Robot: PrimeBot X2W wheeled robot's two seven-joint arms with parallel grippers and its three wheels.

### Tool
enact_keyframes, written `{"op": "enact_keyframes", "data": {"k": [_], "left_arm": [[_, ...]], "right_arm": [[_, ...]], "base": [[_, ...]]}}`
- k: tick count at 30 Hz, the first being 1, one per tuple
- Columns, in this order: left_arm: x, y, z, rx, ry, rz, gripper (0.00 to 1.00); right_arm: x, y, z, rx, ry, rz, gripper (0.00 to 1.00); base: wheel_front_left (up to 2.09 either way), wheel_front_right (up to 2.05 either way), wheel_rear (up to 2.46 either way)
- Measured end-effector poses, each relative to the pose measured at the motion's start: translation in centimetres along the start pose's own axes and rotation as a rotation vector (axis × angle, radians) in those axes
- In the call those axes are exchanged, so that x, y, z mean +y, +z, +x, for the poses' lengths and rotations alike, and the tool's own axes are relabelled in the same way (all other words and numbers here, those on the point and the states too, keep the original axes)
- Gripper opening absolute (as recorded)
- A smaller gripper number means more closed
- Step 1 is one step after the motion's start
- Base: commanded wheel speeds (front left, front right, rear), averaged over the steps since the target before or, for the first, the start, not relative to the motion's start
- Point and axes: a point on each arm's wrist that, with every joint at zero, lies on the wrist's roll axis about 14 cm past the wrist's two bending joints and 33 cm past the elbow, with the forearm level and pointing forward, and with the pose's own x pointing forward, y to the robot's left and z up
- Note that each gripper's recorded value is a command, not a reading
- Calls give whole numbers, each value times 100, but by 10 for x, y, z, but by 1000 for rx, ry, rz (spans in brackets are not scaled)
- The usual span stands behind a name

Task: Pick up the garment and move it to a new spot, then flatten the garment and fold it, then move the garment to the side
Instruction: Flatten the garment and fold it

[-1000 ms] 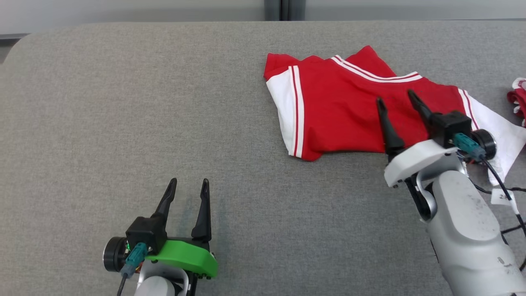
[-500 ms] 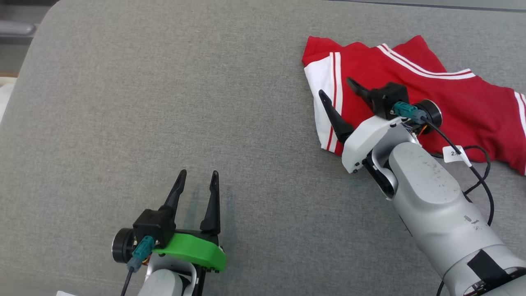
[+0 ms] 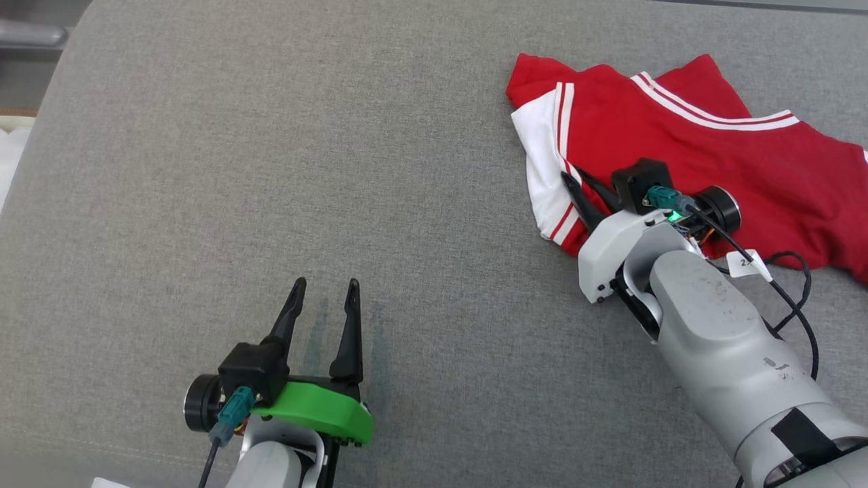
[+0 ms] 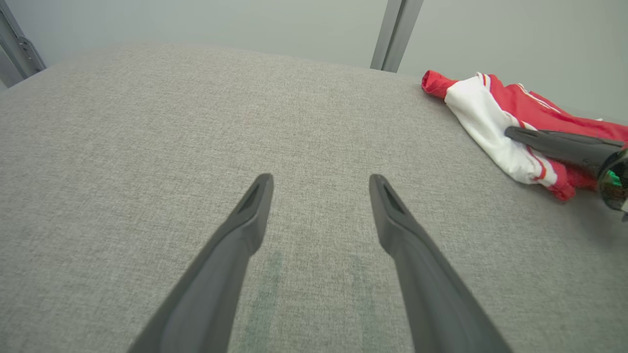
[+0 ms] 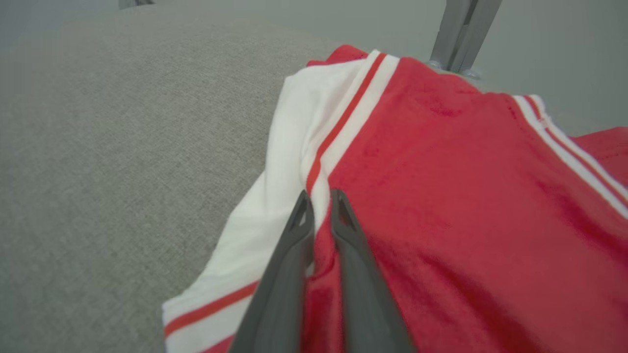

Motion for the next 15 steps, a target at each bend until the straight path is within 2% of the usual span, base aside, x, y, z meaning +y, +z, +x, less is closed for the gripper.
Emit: {"op": "enact_keyframes", "data": {"k": [3, 6, 11, 15], "left_arm": [[-2, 3, 1, -8, -6, 0, 100], [-2, 6, 0, -18, -8, -2, 100], [1, 12, -4, -34, 2, -3, 100], [7, 14, -13, -41, 24, -6, 100]], "right_arm": [[-2, 14, 2, -38, -5, -9, 0], [-1, 47, 7, -130, -1, -27, 0], [28, 144, 9, -390, 82, -123, 0], [62, 231, -9, -625, 169, -203, 0]], "base": [[0, 0, 0], [0, 0, 0], [0, 0, 0], [0, 0, 0]]}}
